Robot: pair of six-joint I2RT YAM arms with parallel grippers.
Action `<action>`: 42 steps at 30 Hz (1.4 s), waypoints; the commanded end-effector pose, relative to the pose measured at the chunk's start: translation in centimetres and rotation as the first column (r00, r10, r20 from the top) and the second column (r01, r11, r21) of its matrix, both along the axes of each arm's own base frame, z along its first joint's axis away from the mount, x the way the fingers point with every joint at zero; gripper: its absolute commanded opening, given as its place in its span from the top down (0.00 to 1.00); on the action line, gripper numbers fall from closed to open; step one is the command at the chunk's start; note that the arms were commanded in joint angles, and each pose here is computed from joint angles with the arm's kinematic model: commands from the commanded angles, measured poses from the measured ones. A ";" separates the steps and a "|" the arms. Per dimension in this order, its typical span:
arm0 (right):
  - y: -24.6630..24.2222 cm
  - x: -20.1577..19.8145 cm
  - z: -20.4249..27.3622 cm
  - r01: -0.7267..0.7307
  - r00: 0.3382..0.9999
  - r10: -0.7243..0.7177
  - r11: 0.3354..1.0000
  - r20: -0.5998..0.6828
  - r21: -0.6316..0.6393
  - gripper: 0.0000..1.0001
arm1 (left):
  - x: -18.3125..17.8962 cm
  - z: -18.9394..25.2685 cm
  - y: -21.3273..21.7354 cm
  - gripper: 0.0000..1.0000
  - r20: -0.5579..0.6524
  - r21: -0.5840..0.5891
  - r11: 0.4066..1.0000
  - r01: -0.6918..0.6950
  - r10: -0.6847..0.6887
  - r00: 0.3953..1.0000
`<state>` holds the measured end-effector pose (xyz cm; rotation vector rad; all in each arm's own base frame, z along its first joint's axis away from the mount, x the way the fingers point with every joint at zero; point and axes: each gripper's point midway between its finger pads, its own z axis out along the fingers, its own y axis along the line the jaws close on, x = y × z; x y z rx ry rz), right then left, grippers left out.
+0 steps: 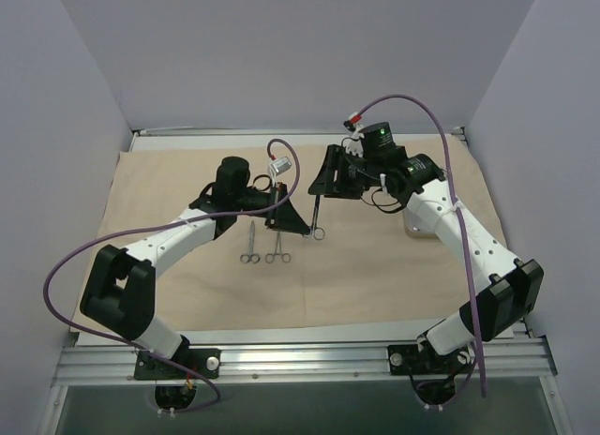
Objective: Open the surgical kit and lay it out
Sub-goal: Place the medical item in the surgical kit.
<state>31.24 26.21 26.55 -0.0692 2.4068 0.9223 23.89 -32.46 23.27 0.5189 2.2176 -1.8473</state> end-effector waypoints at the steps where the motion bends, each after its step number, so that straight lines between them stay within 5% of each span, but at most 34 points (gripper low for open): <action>1: 0.8 -0.1 0.6 -0.053 0.998 0.052 0.998 0.027 0.044 0.53 | -0.9 3.4 0.2 0.98 0.115 -0.097 0.994 0.047 -0.036 0.993; 7: 1.6 -0.1 0.6 -0.089 0.996 0.086 0.992 0.034 0.092 0.60 | -1.5 4.0 0.2 0.98 0.116 -0.127 0.989 0.076 -0.061 0.991; 11: 2.0 -0.2 0.9 -0.110 0.994 0.106 0.987 0.037 0.117 0.98 | -1.9 4.1 0.2 0.98 0.113 -0.131 0.987 0.091 -0.077 0.991; 12: 1.9 -0.2 0.9 -0.111 0.994 0.108 0.987 0.034 0.120 1.00 | -1.8 4.2 0.2 0.92 0.109 -0.128 0.988 0.088 -0.074 0.991; 16: 1.7 -0.2 1.2 -0.084 0.996 0.081 0.989 0.029 0.124 1.00 | -0.8 3.1 1.2 0.52 0.096 -0.016 1.000 -0.021 0.023 0.995; 17: 1.7 -0.2 1.5 -0.072 0.997 0.069 0.989 0.028 0.127 1.00 | -0.6 2.9 1.5 0.50 0.108 0.021 0.998 -0.054 0.051 0.993; 22: -0.3 0.1 0.5 0.045 0.999 -0.044 0.999 -0.012 0.013 1.00 | 2.0 3.9 3.4 0.49 0.274 0.188 0.949 -0.254 0.198 0.941; 26: -1.1 0.2 -0.1 0.077 0.997 -0.078 0.996 -0.010 -0.038 1.00 | 3.4 5.3 3.4 0.46 0.306 0.185 0.923 -0.339 0.273 0.912; 42: 0.0 -1.0 2.1 -0.002 1.000 0.001 0.997 0.008 0.074 1.00 | 2.5 4.6 -1.4 0.46 0.364 0.281 0.871 -0.403 0.292 0.884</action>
